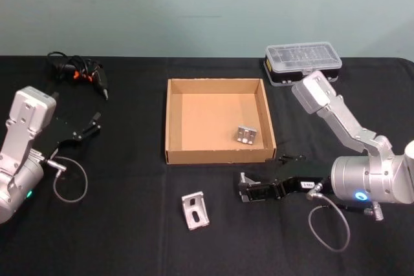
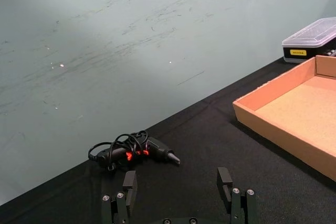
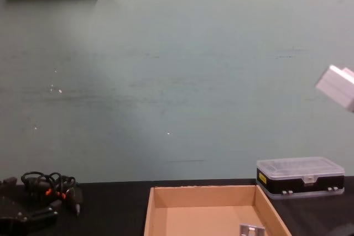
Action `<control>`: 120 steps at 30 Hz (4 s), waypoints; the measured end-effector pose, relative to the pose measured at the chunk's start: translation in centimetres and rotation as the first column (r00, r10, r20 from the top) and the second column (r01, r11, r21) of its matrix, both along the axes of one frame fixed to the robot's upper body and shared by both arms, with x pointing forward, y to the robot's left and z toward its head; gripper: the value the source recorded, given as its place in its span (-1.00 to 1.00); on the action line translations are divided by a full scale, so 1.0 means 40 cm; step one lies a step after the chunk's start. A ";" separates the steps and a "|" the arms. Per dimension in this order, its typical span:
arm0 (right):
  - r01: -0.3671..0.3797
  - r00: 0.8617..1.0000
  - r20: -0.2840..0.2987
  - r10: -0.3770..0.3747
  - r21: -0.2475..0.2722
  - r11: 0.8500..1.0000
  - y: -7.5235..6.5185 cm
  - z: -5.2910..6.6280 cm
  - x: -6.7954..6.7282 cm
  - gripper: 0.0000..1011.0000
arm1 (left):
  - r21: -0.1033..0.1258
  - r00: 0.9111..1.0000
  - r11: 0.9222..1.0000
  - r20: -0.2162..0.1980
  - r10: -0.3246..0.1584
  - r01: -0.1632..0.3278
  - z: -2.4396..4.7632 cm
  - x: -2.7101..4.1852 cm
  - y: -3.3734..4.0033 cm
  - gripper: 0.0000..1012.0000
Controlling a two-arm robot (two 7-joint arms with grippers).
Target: Use one hand to pick up the angle iron from the table and place it into the box.
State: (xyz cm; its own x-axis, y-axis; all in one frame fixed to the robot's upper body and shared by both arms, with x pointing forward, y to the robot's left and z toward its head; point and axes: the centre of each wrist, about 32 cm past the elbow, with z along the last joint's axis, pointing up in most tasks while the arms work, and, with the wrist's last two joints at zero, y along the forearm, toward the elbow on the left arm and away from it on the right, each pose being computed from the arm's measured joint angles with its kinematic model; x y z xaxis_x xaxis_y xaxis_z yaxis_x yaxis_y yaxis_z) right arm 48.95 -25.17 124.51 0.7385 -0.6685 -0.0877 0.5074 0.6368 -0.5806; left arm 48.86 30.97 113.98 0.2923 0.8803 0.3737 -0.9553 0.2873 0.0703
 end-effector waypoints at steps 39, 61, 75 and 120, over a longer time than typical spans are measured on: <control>-0.196 0.980 0.001 0.198 -0.124 0.973 -0.021 -0.033 0.088 0.98 | 0.000 1.000 1.000 0.000 0.000 0.000 0.000 0.000 0.000 0.98; -0.462 0.875 0.038 0.483 -0.235 0.855 -0.053 0.011 0.142 0.98 | 0.000 1.000 1.000 0.000 0.000 0.000 0.000 0.000 0.000 0.98; -0.556 0.809 0.032 0.588 -0.287 0.780 -0.043 0.035 0.176 0.98 | 0.000 1.000 1.000 0.000 0.000 0.000 0.000 0.000 0.000 0.98; -0.601 0.772 0.019 0.635 -0.300 0.741 0.029 -0.002 0.274 0.98 | 0.000 1.000 1.000 0.000 0.000 0.000 0.000 0.000 0.000 0.98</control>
